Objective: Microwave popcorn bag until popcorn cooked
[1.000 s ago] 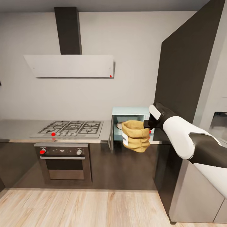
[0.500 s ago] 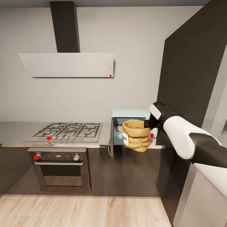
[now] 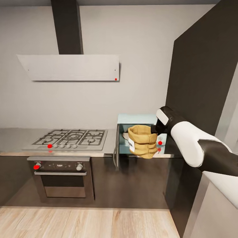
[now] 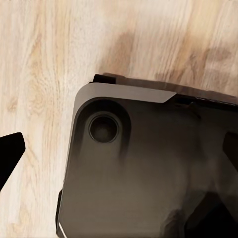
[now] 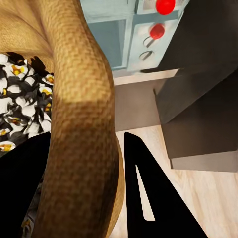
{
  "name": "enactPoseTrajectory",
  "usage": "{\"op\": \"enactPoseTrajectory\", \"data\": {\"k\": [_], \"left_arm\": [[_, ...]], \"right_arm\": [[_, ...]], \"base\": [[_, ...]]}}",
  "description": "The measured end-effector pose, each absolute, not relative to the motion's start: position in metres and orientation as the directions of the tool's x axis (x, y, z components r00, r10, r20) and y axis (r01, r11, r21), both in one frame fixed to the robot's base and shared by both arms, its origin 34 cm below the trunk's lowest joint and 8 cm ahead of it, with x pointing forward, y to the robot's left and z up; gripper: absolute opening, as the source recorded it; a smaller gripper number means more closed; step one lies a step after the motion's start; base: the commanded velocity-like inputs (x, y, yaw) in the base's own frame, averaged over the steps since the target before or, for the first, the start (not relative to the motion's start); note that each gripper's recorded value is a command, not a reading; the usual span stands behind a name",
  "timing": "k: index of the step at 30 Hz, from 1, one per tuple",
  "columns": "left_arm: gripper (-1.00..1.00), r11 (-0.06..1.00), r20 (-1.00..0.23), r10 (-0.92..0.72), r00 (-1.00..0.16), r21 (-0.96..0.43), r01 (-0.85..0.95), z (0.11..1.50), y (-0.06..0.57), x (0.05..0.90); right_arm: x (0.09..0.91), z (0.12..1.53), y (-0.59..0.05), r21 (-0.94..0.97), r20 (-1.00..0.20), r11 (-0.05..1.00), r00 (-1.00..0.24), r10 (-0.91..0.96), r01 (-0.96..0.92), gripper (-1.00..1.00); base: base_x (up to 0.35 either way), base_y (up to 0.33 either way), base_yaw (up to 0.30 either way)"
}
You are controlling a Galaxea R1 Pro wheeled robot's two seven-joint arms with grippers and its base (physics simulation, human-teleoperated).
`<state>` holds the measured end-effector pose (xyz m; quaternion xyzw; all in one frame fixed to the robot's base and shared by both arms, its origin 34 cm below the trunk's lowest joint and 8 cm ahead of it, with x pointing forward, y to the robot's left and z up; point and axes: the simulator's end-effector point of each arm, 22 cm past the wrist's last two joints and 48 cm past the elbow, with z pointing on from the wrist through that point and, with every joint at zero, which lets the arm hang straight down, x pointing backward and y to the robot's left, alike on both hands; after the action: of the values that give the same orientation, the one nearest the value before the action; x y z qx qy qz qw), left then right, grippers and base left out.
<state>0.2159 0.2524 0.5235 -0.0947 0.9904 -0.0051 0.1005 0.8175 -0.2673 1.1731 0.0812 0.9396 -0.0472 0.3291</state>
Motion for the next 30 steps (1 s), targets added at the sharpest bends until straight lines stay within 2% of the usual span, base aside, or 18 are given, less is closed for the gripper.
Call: {"op": "enactPoseTrajectory", "data": {"k": [14, 30], "left_arm": [[1.0, 0.982, -0.198, -0.189, -0.962, -0.029, -0.186, 0.5235, 0.2524, 0.2161], [1.0, 0.982, -0.198, -0.188, -0.962, -0.03, -0.186, 0.5235, 0.2523, 0.2155]], "right_arm": [[0.8177, 1.1735, -0.2664, -0.028, -0.626, 0.983, -0.769, 0.126, 0.183, -1.0], [0.8173, 1.1741, -0.269, -0.035, -0.628, 0.982, -0.769, 0.123, 0.186, -1.0]], "base": [[0.007, 0.0, 0.0], [0.256, 0.0, 0.0]]}}
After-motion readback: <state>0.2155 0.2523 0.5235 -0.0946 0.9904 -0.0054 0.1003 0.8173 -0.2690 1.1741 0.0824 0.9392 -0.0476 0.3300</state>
